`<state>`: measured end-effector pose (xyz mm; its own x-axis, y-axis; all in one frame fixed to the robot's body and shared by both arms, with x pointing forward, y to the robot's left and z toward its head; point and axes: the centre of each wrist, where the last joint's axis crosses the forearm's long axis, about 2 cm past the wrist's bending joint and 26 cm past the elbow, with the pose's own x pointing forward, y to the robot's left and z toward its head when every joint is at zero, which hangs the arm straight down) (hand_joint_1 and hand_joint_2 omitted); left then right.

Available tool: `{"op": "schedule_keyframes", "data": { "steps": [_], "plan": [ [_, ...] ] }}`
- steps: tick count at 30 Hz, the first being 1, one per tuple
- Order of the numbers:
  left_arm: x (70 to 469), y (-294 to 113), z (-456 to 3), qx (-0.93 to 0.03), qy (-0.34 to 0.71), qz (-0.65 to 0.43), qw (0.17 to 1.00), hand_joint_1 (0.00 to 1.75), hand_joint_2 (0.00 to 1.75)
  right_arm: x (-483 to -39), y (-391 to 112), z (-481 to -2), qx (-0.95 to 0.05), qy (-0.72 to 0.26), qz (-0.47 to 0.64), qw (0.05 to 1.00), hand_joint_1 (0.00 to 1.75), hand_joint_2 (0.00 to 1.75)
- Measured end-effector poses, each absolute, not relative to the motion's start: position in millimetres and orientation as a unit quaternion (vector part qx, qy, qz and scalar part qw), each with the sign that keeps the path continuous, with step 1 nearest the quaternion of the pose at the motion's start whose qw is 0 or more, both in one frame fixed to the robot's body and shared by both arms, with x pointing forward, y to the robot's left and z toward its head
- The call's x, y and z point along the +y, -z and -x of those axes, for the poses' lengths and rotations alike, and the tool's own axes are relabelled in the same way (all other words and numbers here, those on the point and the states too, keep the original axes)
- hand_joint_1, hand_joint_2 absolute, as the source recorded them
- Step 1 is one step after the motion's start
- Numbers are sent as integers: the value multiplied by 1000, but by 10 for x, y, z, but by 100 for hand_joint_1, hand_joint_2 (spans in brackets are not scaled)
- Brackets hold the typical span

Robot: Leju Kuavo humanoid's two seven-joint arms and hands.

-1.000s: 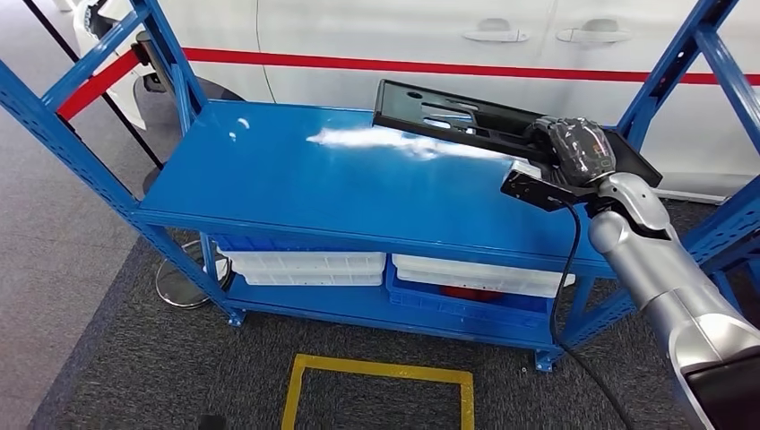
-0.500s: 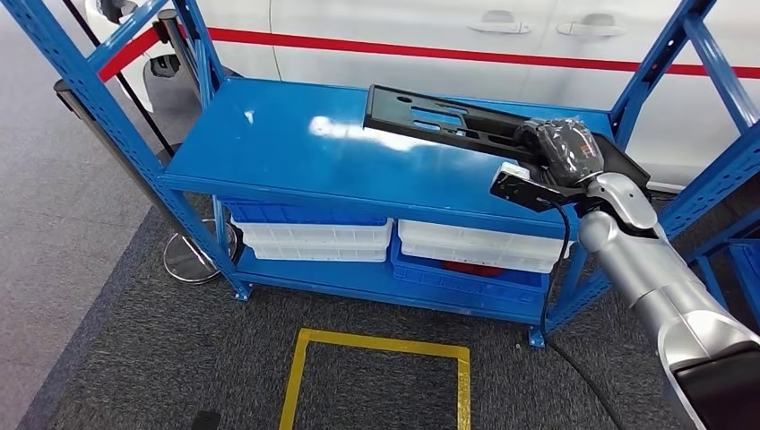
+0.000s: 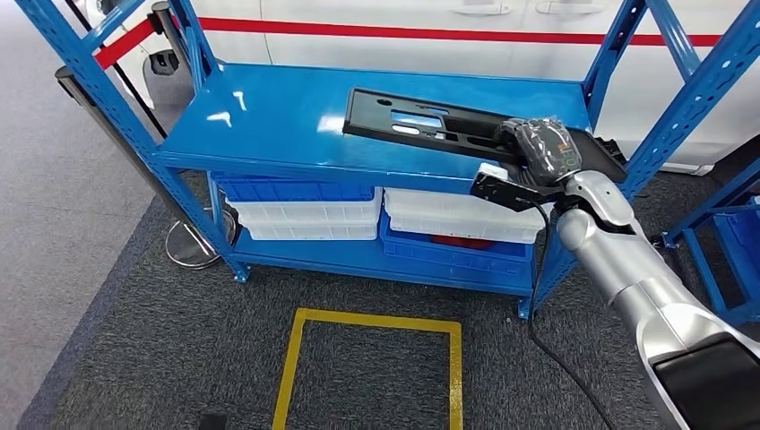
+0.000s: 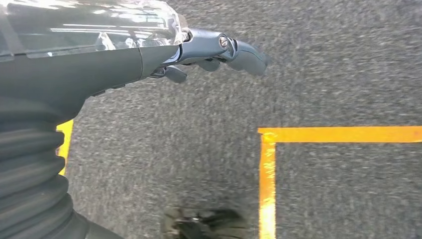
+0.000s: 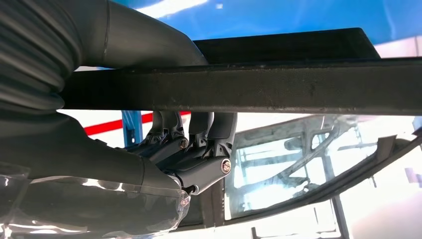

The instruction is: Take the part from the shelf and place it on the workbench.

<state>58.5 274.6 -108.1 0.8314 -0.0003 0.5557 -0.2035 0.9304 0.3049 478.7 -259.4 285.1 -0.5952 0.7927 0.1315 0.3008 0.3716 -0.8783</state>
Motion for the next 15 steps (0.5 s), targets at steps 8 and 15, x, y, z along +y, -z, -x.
{"op": "schedule_keyframes", "data": {
  "steps": [8,15],
  "plan": [
    [2748,1080,-589,-288,-56,-180,939,0,175,-2480,-2847,-4778,-780,-437,351,278,175,175],
    [2720,1078,-593,-289,-53,-177,939,0,175,-2566,-2770,-4773,-774,-440,354,288,175,175]
  ]
}}
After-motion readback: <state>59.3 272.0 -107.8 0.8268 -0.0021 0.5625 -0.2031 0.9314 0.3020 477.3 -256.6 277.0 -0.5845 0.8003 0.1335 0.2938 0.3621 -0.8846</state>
